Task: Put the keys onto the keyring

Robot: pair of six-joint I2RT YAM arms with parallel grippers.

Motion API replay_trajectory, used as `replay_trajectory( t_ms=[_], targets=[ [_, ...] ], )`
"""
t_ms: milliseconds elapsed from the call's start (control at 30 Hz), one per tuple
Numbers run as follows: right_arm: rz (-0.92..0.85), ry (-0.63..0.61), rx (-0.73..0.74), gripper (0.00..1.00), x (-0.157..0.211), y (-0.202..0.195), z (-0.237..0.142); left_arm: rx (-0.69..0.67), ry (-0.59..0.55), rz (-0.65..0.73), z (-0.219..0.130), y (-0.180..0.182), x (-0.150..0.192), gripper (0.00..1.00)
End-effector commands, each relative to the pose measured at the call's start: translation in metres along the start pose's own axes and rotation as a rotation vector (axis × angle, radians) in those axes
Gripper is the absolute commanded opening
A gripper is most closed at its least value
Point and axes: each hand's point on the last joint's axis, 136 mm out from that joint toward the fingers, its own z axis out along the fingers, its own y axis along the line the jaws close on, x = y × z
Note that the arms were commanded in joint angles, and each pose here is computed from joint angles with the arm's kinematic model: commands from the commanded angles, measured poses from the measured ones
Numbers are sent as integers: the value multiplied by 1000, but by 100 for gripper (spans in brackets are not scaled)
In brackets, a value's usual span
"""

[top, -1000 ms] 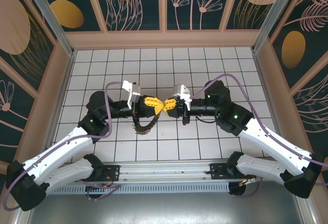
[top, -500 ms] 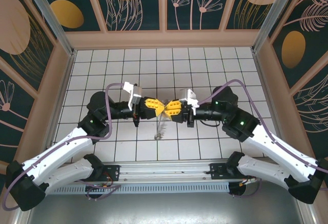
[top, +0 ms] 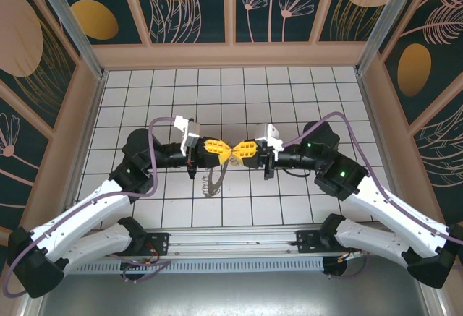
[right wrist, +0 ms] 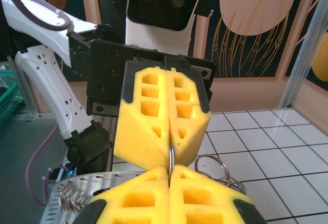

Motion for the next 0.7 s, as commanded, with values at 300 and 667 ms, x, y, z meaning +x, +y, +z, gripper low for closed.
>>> replay_trajectory(
  t_ms=[300, 667],
  targets=[
    [-49, 138, 35, 0, 5, -11, 4, -193, 303, 94, -10, 22, 17, 5],
    [-74, 274, -4, 0, 11, -17, 14, -238, 458, 101, -16, 32, 28, 8]
  ],
)
